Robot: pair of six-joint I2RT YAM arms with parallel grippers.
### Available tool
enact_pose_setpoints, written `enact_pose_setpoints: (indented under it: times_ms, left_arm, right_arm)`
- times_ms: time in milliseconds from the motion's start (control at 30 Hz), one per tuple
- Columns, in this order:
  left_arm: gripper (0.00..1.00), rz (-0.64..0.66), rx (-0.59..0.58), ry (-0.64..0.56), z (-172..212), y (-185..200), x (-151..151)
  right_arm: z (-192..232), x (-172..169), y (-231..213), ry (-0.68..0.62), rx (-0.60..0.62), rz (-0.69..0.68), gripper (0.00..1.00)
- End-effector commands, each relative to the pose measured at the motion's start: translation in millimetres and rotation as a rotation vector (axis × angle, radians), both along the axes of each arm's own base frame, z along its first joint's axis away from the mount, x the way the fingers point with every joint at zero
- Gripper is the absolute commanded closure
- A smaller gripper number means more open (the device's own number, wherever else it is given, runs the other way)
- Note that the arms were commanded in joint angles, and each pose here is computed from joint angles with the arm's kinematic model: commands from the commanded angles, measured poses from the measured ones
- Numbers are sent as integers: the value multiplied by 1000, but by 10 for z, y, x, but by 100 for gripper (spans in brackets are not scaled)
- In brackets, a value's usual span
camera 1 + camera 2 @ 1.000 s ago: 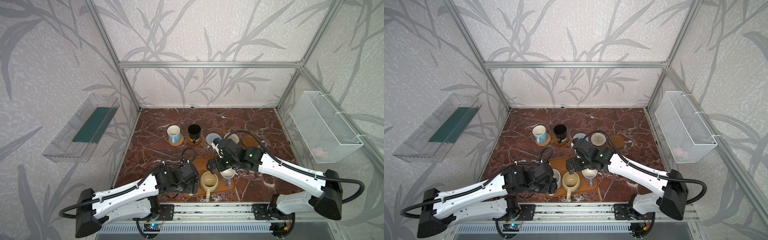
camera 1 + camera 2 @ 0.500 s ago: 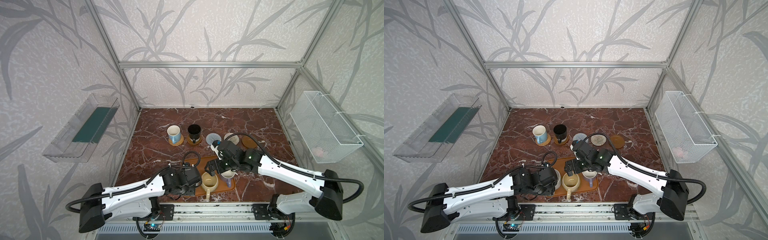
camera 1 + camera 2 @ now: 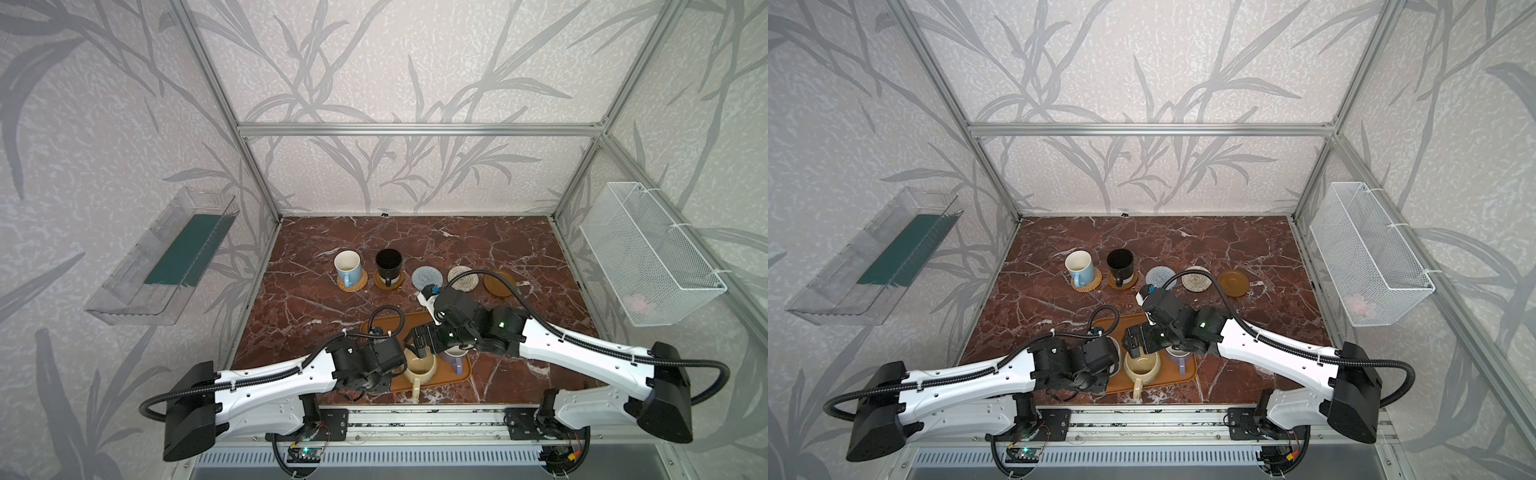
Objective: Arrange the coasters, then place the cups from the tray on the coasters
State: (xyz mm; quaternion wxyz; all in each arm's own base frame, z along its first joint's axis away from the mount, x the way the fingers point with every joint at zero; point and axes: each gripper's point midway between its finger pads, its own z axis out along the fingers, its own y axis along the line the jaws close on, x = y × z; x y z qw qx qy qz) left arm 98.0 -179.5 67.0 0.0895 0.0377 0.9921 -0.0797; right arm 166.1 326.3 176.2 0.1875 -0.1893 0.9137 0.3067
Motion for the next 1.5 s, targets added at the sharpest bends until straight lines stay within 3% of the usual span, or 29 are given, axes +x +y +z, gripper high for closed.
enact_pose_setpoints:
  times_ms: [0, 100, 167, 367, 567, 733, 1467]
  left_arm:
    - [71, 17, 20, -28, -29, 57, 41]
    - [74, 19, 32, -30, -49, 80, 44]
    - [80, 19, 38, -36, -44, 92, 51]
    - [84, 8, 73, -54, -14, 138, 85]
    - [90, 14, 59, -50, -33, 128, 74]
    - [100, 11, 54, -54, -14, 128, 76]
    - [100, 9, 30, -151, 383, 151, 205]
  right_arm:
    - [76, 10, -21, -31, 24, -14, 1]
    - [40, -9, -15, -27, 21, -3, 1]
    - [20, -30, 8, -19, 31, 4, 1]
    - [72, -46, 185, 11, 98, 32, 1]
    - [-13, -46, 176, 18, 74, 30, 1]
    - [44, -37, 114, -17, 89, 11, 1]
    - [128, 22, -33, -99, 141, -46, 0]
